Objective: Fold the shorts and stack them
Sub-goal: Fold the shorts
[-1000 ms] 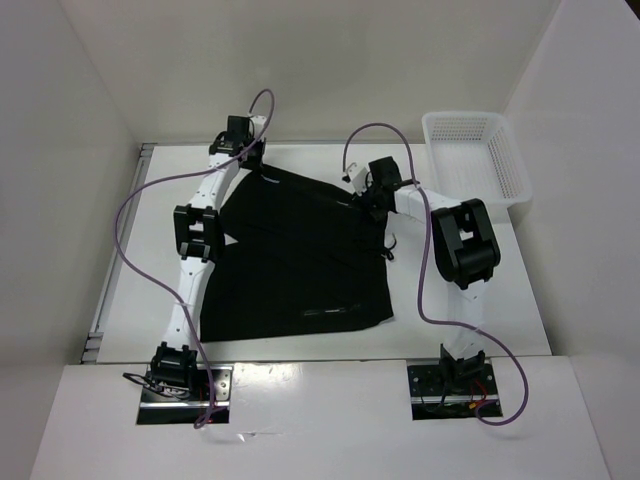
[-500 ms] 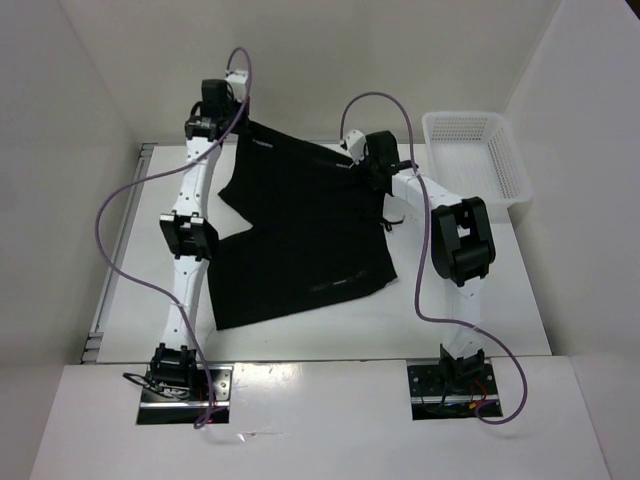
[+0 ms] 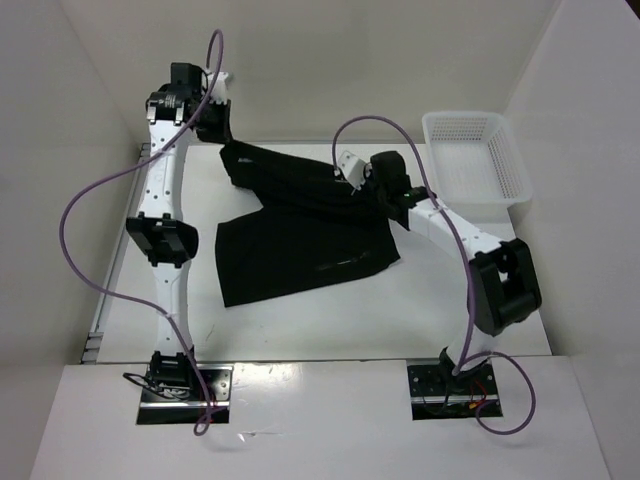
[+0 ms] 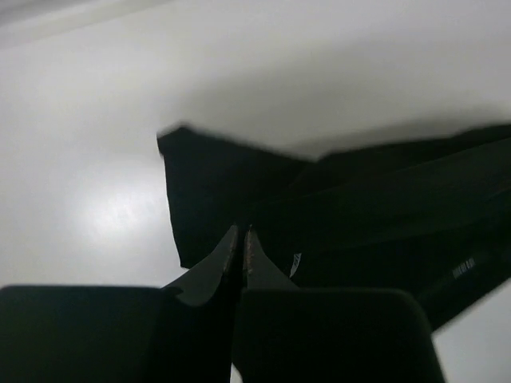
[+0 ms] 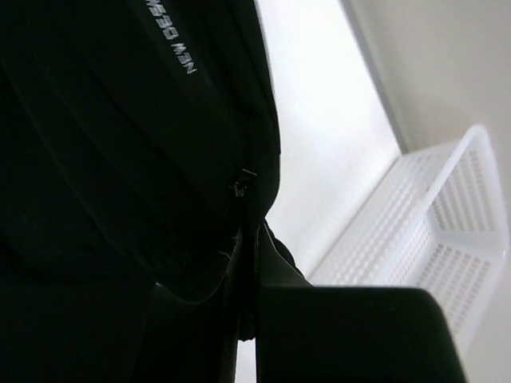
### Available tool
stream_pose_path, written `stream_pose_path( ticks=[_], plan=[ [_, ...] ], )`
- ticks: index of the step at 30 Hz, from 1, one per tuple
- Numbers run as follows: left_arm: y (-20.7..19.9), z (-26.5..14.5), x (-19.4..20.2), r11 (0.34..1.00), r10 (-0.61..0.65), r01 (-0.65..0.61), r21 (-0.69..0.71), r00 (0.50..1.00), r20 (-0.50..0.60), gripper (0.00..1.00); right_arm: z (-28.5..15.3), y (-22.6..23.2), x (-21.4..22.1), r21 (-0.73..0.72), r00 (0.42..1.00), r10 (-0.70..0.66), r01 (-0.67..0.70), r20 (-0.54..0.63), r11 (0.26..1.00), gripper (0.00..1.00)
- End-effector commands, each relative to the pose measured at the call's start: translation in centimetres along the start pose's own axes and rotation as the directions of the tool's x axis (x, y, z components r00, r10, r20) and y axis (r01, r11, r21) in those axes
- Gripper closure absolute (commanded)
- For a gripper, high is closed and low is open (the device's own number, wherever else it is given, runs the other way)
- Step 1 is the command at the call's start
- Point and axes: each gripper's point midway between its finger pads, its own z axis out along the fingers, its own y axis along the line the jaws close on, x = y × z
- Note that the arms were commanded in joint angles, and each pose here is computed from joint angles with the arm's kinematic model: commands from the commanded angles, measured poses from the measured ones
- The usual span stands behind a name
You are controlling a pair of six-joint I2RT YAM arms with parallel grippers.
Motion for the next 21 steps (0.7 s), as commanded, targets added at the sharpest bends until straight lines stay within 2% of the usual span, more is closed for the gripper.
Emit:
stream_pose_path(
  ticks=[1, 2, 3, 4, 5, 6, 8, 10, 14, 18, 21],
  plan=[
    [-1.4, -5.3, 2.3, 0.999, -0.039, 0.043, 0.033, 0.994, -0.1, 1.0, -3.5, -0.3, 1.6, 0.017, 0.996, -0.081, 0.082, -0.026, 0.997, 1.0],
    [-2.8, -8.3, 1.5, 0.998, -0.029, 0.033, 0.061, 0.998, -0.063, 1.0, -3.7, 1.2, 2.9, -0.027, 0.995, -0.087, 0.086, -0.041, 0.996, 1.0],
    [-2.7, -6.6, 6.3, 0.994, -0.071, 0.086, 0.065, 0.976, -0.208, 1.0, -4.5, 1.5, 3.1, -0.042, 0.995, -0.097, 0.096, -0.037, 0.995, 1.0],
    [-2.4, -6.2, 6.9, 0.996, -0.063, 0.074, 0.053, 0.981, -0.182, 1.0, -4.8, 2.0, 3.4, -0.057, 0.994, -0.098, 0.096, -0.037, 0.994, 1.0],
    [-4.2, -9.0, 7.1, 0.999, -0.015, 0.019, 0.028, 0.991, -0.133, 1.0, -4.9, 3.1, 4.2, -0.09, 0.993, -0.111, 0.108, -0.037, 0.99, 1.0],
    [-4.1, -6.6, 12.6, 1.0, -0.021, 0.024, 0.013, 0.975, -0.22, 1.0, -5.4, 3.2, 4.2, -0.092, 0.991, -0.129, 0.127, -0.022, 0.988, 1.0],
    [-5.6, -8.3, 14.8, 1.0, 0.02, -0.02, 0.0, 0.98, -0.198, 1.0, -5.7, 5.2, 5.7, -0.14, 0.985, -0.17, 0.165, -0.029, 0.976, 1.0],
    [-5.2, -8.6, 18.1, 1.0, 0.009, -0.016, -0.027, 0.968, -0.252, 1.0, -6.1, 6.7, 5.9, -0.156, 0.973, -0.229, 0.226, -0.005, 0.962, 1.0],
    [-5.7, -10.0, 20.6, 0.999, 0.011, -0.02, -0.028, 0.961, -0.277, 1.0, -6.9, 8.0, 6.0, -0.185, 0.968, -0.251, 0.25, 0.02, 0.95, 1.0],
    [-5.2, -11.4, 21.5, 0.997, 0.012, -0.032, -0.069, 0.961, -0.277, 1.0, -7.7, 9.4, 8.0, -0.241, 0.954, -0.3, 0.289, -0.011, 0.926, 1.0],
    [-6.7, -12.2, 23.2, 0.997, 0.05, -0.066, -0.043, 0.951, -0.305, 1.0, -8.5, 11.1, 9.4, -0.326, 0.945, -0.325, 0.301, -0.02, 0.896, 1.0]
  ],
)
